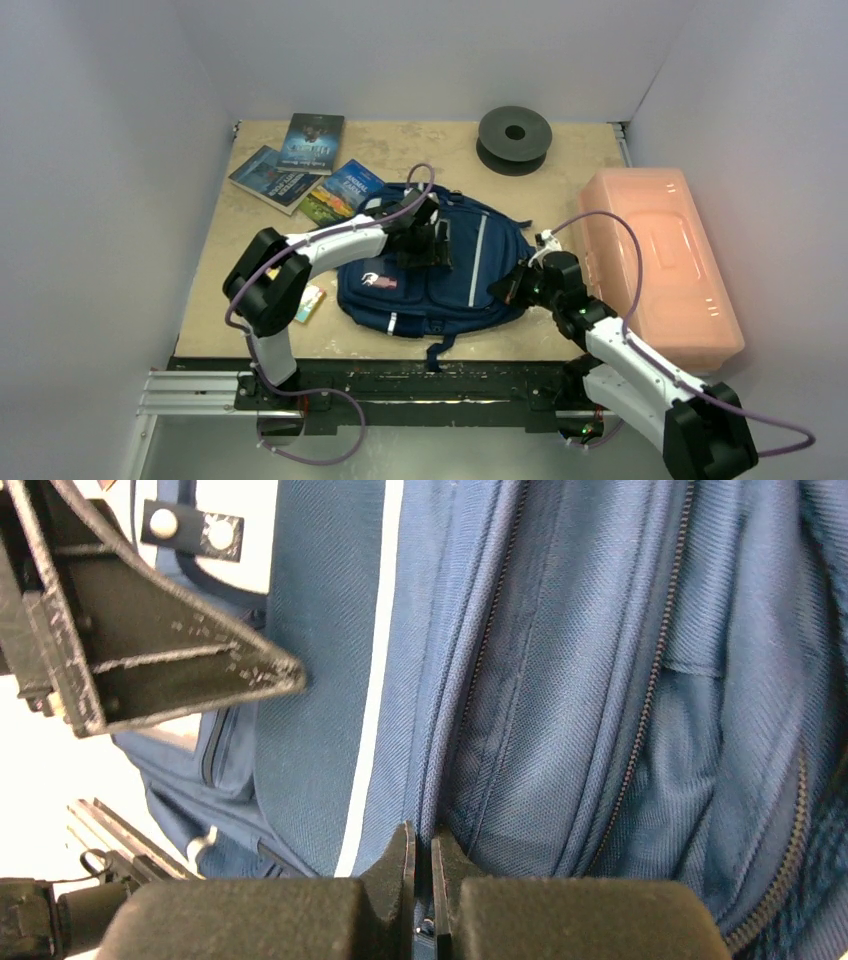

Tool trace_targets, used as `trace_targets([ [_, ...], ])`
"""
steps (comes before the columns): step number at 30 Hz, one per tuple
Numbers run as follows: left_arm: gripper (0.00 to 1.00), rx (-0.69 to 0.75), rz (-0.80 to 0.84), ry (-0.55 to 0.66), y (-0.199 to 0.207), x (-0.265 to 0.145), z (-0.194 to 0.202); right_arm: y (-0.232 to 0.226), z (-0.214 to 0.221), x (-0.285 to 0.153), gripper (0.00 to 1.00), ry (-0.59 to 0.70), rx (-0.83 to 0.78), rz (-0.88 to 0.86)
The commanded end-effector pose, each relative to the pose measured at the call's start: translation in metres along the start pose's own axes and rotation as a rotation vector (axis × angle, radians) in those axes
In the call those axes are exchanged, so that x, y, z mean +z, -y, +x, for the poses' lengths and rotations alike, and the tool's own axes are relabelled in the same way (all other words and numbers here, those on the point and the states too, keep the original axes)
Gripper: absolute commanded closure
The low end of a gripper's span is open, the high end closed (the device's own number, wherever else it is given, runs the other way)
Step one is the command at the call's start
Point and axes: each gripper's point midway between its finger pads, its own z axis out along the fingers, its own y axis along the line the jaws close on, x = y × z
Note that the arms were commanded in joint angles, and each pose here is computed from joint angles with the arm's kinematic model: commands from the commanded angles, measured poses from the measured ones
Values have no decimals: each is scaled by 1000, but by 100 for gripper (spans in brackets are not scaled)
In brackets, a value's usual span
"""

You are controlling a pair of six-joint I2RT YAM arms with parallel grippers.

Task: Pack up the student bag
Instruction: Adjust the student bag at the center of the board.

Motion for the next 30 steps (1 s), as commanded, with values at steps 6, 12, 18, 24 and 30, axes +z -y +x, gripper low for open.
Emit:
trace_targets([
  [6,26,112,88,26,39,39,-54,-37,47,-6,100,-165,19,-245],
  [12,25,211,127,102,24,-1,-94,-103,61,-9,72,-293,-230,-434],
  [18,25,324,188,152,32,-57,-82,-90,-6,-20,42,-60,-261,-162],
  [24,25,467,201,252,75,-70,-33,1,-64,-41,38,153,15,167],
  [30,23,671,167,327,128,-38,0,31,-98,-36,40,186,69,221],
])
